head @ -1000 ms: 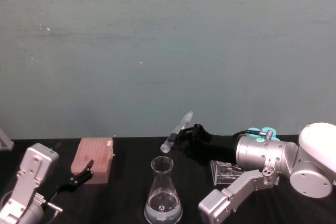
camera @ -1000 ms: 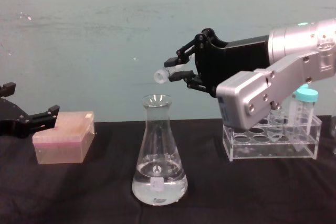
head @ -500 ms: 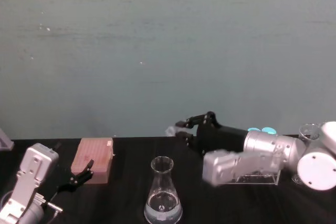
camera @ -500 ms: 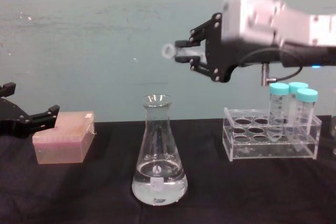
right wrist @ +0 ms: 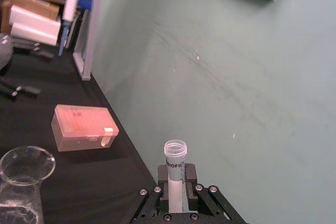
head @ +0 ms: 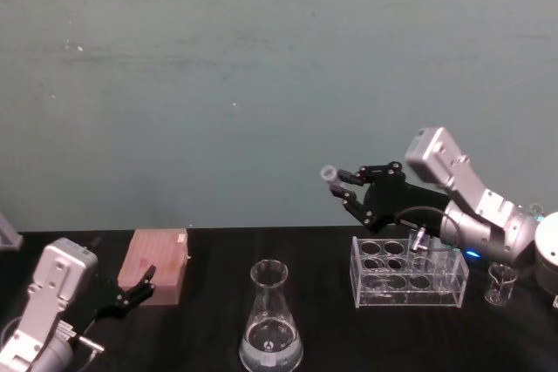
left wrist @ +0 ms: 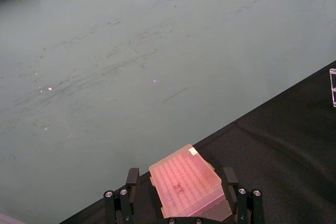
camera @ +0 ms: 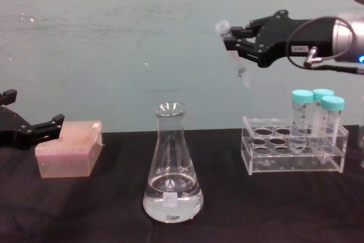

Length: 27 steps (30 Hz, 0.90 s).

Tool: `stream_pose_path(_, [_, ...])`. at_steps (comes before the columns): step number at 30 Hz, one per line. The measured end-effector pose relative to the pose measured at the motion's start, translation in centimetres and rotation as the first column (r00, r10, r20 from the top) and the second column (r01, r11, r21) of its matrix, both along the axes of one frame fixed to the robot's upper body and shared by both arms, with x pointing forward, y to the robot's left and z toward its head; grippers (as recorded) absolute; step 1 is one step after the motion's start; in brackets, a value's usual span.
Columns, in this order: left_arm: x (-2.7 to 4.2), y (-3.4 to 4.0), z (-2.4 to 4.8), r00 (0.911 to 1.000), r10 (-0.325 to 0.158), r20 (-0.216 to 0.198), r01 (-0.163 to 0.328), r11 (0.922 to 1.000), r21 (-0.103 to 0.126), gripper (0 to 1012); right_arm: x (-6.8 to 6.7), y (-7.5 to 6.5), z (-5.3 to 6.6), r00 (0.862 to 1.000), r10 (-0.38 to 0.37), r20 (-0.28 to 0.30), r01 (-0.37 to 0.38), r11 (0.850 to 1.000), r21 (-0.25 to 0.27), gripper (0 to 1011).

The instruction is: Pour the liquid from the test tube into the beaker using one hand.

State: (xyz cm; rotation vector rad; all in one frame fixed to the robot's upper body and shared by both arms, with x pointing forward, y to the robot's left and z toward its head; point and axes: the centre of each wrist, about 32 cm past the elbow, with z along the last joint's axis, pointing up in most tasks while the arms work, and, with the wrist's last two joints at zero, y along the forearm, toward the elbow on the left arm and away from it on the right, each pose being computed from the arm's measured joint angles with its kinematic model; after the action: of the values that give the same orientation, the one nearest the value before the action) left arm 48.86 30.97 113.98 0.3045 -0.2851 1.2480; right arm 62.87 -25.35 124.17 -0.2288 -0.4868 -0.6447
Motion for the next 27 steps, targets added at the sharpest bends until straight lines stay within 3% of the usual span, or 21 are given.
stream_pose_path(4, [0.00, 0.00, 0.00, 1.0000, 0.000, 0.000, 0.000, 1.0000, 0.000, 1000, 0.5, -1.0, -0.6, 0.993, -0.026, -0.113, 0.035, 0.996, 0.078, 189])
stream_pose_path(9, [0.00, 0.00, 0.00, 1.0000, 0.000, 0.000, 0.000, 1.0000, 0.000, 1000, 0.7, -1.7, -1.4, 0.979, -0.026, -0.203, 0.055, 0.989, 0.138, 189])
stream_pose_path(18, [0.00, 0.00, 0.00, 1.0000, 0.000, 0.000, 0.000, 1.0000, 0.000, 1000, 0.5, -2.4, -2.8, 0.961, -0.030, -0.276, 0.078, 0.984, 0.162, 189])
stream_pose_path(27, [0.00, 0.00, 0.00, 1.0000, 0.000, 0.000, 0.000, 1.0000, 0.000, 1000, 0.2, -2.8, -3.7, 0.954, -0.038, -0.297, 0.084, 0.986, 0.145, 189])
